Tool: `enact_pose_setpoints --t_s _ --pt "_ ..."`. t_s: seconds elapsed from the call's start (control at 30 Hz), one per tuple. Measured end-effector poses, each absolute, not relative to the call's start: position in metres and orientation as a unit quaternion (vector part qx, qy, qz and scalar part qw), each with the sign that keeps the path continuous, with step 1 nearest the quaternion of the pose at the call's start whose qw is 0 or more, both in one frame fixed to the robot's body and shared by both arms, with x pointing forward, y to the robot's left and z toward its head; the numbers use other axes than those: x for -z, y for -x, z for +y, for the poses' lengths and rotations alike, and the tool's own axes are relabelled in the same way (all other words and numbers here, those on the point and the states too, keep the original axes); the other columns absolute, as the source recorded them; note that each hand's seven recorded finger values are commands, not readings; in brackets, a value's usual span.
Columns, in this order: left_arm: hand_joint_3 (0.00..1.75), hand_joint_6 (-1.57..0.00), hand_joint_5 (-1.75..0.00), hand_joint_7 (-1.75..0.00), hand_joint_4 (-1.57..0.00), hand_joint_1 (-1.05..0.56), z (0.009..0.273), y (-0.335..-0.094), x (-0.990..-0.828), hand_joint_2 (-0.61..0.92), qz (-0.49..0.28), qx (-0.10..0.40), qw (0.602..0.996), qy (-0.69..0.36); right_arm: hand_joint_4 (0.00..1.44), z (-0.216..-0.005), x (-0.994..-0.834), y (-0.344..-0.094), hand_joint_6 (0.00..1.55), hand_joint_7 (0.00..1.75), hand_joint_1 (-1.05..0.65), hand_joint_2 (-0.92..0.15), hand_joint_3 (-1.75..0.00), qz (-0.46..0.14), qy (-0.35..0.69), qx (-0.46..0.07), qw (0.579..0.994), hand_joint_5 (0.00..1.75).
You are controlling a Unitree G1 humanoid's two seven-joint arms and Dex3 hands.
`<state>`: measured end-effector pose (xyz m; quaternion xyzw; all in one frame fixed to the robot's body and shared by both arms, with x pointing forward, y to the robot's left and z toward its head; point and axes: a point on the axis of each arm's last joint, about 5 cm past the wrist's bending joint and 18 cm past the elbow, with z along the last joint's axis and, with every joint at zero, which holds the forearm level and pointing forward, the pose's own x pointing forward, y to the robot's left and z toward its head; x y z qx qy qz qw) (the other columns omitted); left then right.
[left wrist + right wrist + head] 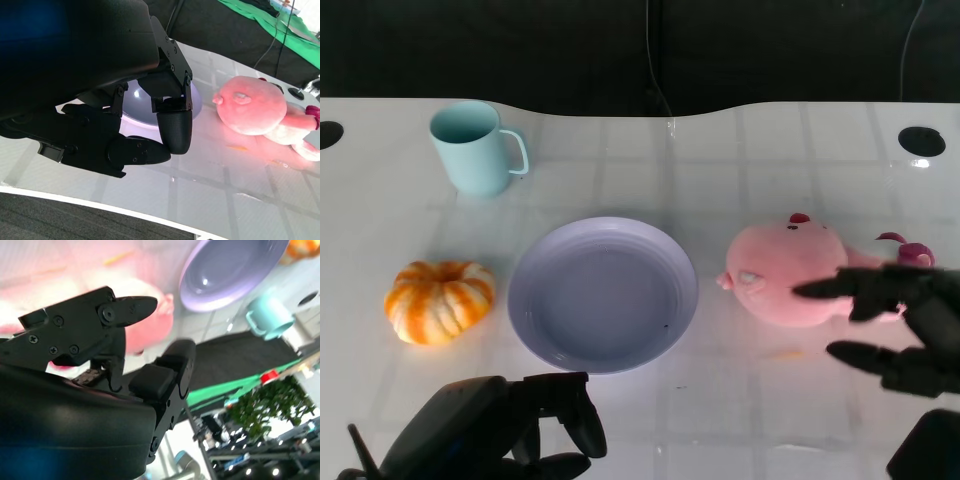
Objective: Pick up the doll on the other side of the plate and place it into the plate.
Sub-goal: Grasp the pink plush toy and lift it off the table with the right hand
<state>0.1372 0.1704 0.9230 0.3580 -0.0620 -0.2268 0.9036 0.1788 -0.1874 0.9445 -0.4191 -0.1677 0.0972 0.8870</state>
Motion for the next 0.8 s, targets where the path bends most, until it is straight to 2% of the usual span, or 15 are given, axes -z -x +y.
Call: enact_pose_setpoints --t_s 0.2,0.4,0.6,0.8 --pt "0.36 -0.62 -1.62 -1.21 -0.63 -0.31 0.17 -0.137 -0.923 0.92 -0.063 0.227 0.9 -0.366 0.15 -0.192 -0.959 -0.181 0.34 0.0 -0.54 -0.87 -0.01 -0.178 0.45 -0.072 0.872 0.74" --pt "0.36 -0.63 -1.63 -1.21 -0.63 -0.31 0.17 -0.137 -0.922 0.92 -0.062 0.228 0.9 -0.366 0.05 -0.195 -0.972 -0.184 0.2 0.0 -0.65 -0.86 0.0 -0.141 0.499 -0.068 0.852 0.71" --pt "0.37 -0.63 -1.64 -1.21 -0.62 -0.31 0.17 -0.137 -0.922 0.92 -0.061 0.228 0.9 -0.365 0.05 -0.198 -0.983 -0.193 0.2 0.01 -0.68 -0.85 0.0 -0.1 0.547 -0.073 0.828 0.67" --pt "0.37 -0.62 -1.63 -1.21 -0.62 -0.32 0.17 -0.137 -0.922 0.92 -0.06 0.228 0.9 -0.367 0.14 -0.2 -0.976 -0.205 0.22 0.01 -0.69 -0.85 0.0 -0.042 0.573 -0.104 0.812 0.51"
